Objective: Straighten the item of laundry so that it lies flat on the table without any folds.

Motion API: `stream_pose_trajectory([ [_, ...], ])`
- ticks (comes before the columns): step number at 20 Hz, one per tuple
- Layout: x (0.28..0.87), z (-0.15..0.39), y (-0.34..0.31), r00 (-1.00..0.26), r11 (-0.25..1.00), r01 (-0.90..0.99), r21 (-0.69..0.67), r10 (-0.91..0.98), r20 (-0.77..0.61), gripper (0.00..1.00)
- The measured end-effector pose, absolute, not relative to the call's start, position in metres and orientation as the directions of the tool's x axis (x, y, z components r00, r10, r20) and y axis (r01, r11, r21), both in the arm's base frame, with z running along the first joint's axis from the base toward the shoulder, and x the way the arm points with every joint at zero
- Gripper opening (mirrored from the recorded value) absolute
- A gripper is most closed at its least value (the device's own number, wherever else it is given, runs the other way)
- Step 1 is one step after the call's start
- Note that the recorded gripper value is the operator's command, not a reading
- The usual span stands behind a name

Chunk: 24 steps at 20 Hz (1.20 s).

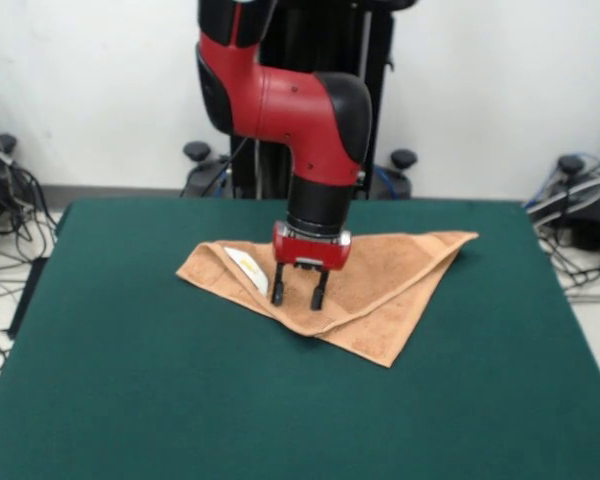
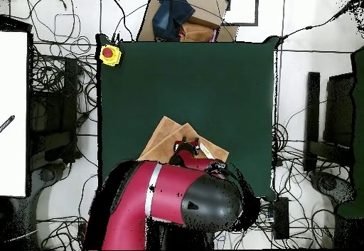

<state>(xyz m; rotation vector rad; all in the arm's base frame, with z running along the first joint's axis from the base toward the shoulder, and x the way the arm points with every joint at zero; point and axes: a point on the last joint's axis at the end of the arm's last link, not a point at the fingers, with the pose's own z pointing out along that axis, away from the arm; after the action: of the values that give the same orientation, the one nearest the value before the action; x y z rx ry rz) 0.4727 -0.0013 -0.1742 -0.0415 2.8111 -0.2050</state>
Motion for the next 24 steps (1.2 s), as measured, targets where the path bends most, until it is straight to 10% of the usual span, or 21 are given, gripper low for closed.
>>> stream_pose_trajectory([
  [24,0.4722,-0.1741,0.0001,-0.946,0.987,-0.036,-0.156,-0.085,-0.314,1.0],
])
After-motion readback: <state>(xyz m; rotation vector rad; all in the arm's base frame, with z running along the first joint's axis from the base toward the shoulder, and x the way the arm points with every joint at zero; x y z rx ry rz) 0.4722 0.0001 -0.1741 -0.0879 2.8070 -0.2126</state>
